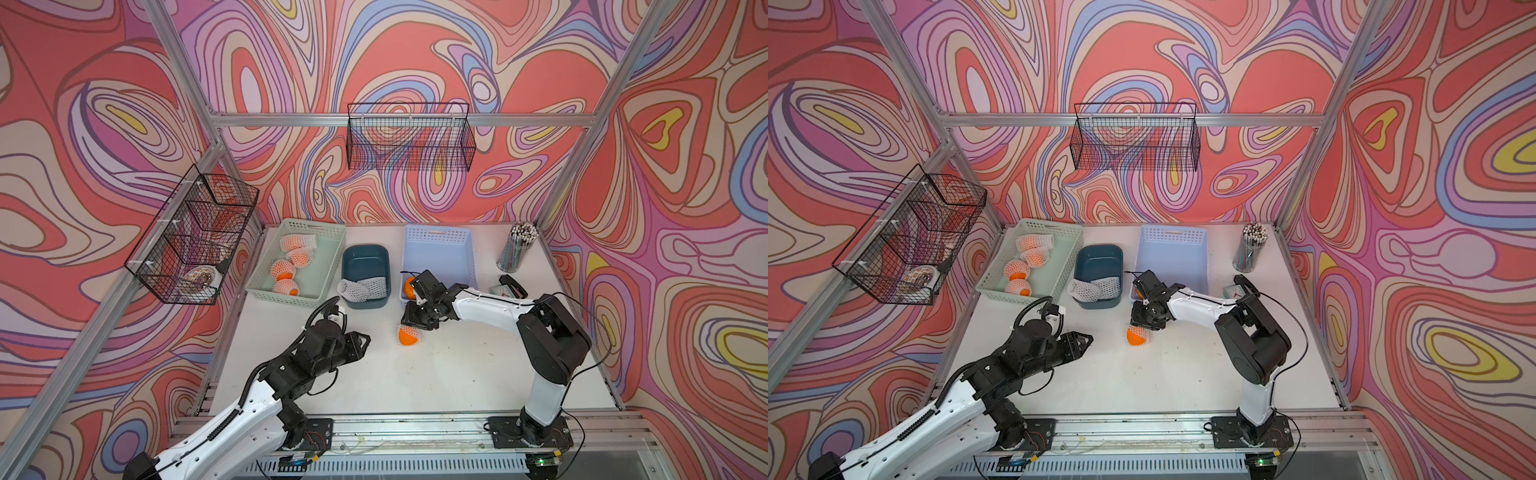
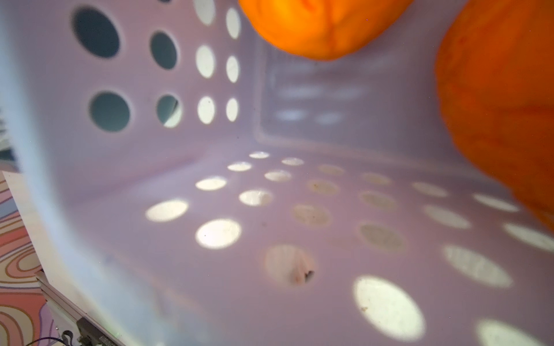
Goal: Remove foam nets from oranges
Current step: Remove the foam net from the orange.
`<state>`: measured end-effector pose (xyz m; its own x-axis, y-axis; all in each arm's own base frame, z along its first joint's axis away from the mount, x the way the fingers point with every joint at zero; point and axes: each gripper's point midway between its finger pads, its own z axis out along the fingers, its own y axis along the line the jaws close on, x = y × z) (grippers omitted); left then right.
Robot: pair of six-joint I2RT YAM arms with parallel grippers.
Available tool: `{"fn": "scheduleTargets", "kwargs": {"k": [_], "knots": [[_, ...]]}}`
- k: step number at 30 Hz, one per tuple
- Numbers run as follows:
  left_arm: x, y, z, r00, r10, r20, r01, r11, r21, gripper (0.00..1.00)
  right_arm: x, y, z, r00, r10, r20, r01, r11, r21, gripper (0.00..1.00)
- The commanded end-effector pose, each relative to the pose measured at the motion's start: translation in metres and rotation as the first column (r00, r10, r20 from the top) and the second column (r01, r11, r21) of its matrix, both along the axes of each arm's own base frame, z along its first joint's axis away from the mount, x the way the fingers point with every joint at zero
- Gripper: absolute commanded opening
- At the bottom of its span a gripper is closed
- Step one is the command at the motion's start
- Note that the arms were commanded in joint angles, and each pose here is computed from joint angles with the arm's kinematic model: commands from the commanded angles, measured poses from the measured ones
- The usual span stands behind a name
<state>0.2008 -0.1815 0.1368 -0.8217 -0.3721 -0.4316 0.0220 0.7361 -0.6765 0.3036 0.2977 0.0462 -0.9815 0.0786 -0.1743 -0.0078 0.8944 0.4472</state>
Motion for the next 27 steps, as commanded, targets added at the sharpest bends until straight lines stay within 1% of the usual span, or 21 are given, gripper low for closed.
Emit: {"fn": "scheduleTargets", "kwargs": {"k": [1, 6, 9, 11, 13, 15, 18, 20, 24, 27], "knots": [[0.001, -0.006, -0.008, 1.000, -0.017, -0.020, 0.017, 1.000, -0.013, 0.35, -0.003, 0.000, -0.005, 1.000, 0.024, 0.008, -0.024, 1.000, -0.006, 0.35], [0.009, -0.019, -0.008, 0.999, -0.042, -0.020, 0.041, 0.999, -0.036, 0.35, -0.002, 0.005, 0.005, 0.998, 0.047, 0.043, -0.048, 0.998, 0.033, 0.18], [0.014, -0.026, -0.007, 0.999, -0.048, -0.021, 0.047, 0.998, -0.043, 0.34, 0.001, 0.007, 0.016, 0.995, 0.054, 0.082, -0.059, 0.997, 0.052, 0.12], [0.018, -0.030, -0.007, 0.998, -0.051, -0.022, 0.050, 0.997, -0.054, 0.34, 0.003, 0.009, 0.018, 0.993, 0.062, 0.097, -0.068, 0.996, 0.057, 0.11], [0.021, -0.035, -0.005, 0.998, -0.054, -0.021, 0.052, 0.996, -0.070, 0.34, 0.005, 0.011, 0.033, 0.988, 0.066, 0.137, -0.077, 0.994, 0.082, 0.08], [0.023, -0.040, -0.006, 0.998, -0.062, -0.030, 0.060, 0.995, -0.080, 0.34, 0.005, 0.011, 0.037, 0.985, 0.067, 0.158, -0.083, 0.992, 0.092, 0.07], [0.025, -0.046, -0.007, 0.996, -0.075, -0.044, 0.070, 0.993, -0.092, 0.35, 0.007, 0.012, 0.044, 0.980, 0.069, 0.187, -0.090, 0.990, 0.109, 0.07], [0.026, -0.049, -0.007, 0.996, -0.079, -0.048, 0.074, 0.991, -0.109, 0.39, 0.006, 0.012, 0.044, 0.980, 0.069, 0.189, -0.091, 0.990, 0.109, 0.07], [0.025, -0.056, -0.008, 0.994, -0.096, -0.059, 0.087, 0.986, -0.140, 0.50, 0.005, 0.013, 0.041, 0.981, 0.073, 0.182, -0.095, 0.989, 0.117, 0.05], [0.023, -0.057, -0.013, 0.992, -0.105, -0.074, 0.094, 0.986, -0.141, 0.53, 0.005, 0.014, 0.043, 0.979, 0.071, 0.193, -0.097, 0.987, 0.129, 0.02]]}}
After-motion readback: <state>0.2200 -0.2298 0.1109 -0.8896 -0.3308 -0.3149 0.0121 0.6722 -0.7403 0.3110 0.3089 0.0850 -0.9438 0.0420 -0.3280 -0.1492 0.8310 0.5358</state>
